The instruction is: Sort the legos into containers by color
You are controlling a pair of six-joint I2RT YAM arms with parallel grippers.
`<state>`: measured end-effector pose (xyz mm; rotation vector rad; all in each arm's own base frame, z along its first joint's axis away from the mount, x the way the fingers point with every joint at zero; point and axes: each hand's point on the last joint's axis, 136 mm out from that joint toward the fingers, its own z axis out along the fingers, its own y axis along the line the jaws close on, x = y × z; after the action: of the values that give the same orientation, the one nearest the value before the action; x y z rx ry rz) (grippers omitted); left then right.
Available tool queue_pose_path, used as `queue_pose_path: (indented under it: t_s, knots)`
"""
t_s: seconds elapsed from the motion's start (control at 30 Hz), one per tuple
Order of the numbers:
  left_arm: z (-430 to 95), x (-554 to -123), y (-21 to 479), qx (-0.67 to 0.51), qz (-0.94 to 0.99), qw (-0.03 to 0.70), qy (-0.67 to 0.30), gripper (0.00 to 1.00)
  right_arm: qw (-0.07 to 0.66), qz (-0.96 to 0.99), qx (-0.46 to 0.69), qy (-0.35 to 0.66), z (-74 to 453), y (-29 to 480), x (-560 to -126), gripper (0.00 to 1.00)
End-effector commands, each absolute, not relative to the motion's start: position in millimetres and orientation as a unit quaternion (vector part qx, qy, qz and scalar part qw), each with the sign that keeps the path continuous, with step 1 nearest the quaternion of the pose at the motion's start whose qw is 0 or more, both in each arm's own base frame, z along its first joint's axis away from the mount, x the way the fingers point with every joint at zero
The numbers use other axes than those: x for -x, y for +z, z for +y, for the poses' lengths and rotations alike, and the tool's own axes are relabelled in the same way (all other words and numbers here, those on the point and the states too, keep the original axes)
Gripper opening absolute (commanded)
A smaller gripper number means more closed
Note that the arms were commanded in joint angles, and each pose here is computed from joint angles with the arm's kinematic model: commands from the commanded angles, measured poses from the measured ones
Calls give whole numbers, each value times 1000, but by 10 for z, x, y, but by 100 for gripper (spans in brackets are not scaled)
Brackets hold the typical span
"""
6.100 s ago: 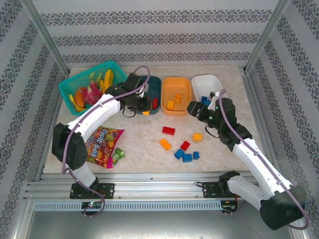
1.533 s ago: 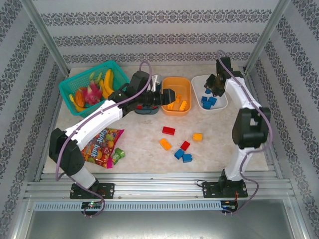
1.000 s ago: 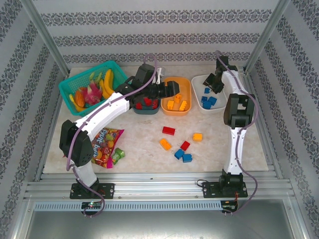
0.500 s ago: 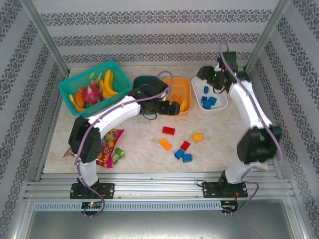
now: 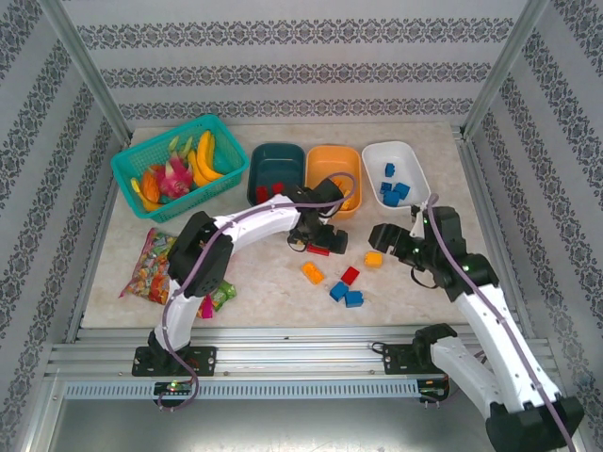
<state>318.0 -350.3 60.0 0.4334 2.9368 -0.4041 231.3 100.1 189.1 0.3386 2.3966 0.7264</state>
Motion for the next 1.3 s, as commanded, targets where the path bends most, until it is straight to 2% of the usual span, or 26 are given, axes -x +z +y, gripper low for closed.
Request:
queue_pose_path:
  t_s: [0.0, 0.13, 0.23, 0.37, 0.6, 0.73, 0.77, 0.87, 1.07, 1.27]
  knots:
    - [-3400, -3148, 506, -138, 986, 61, -77, 100, 268, 908, -119, 298, 1105, 1792, -2118, 85]
    - [-3304, -3206, 413, -133, 989, 67, -23, 100, 268, 904, -117, 310, 1134, 1819, -2084, 85]
    - [-3336, -3253, 367, -133, 988, 75, -20, 100, 265, 902, -114, 321, 1174, 1825, -2096, 84]
    - [-3356, -3263, 288, -143, 987, 73, 1, 96, 262, 901, -114, 327, 1198, 1815, -2108, 83]
    - [-3356, -3243, 192, -147, 986, 72, 10, 83, 261, 901, -114, 327, 1211, 1823, -2161, 82]
    - [-3356, -3269, 231, -148, 986, 81, 10, 62, 262, 900, -113, 329, 1226, 1841, -2190, 81]
    - [-3357, -3288, 278, -147, 985, 88, 8, 56, 263, 900, -111, 329, 1228, 1853, -2196, 81]
    - [-3369, -3318, 471, -146, 983, 109, -3, 52, 264, 900, -108, 330, 1234, 1871, -2195, 81]
    - [-3206, -3478, 1118, -111, 981, 154, -31, 53, 271, 888, -77, 364, 1361, 2035, -2211, 80]
    - [-2811, -3916, 1636, -37, 978, 189, -84, 54, 321, 845, -28, 426, 1683, 2404, -2415, 80]
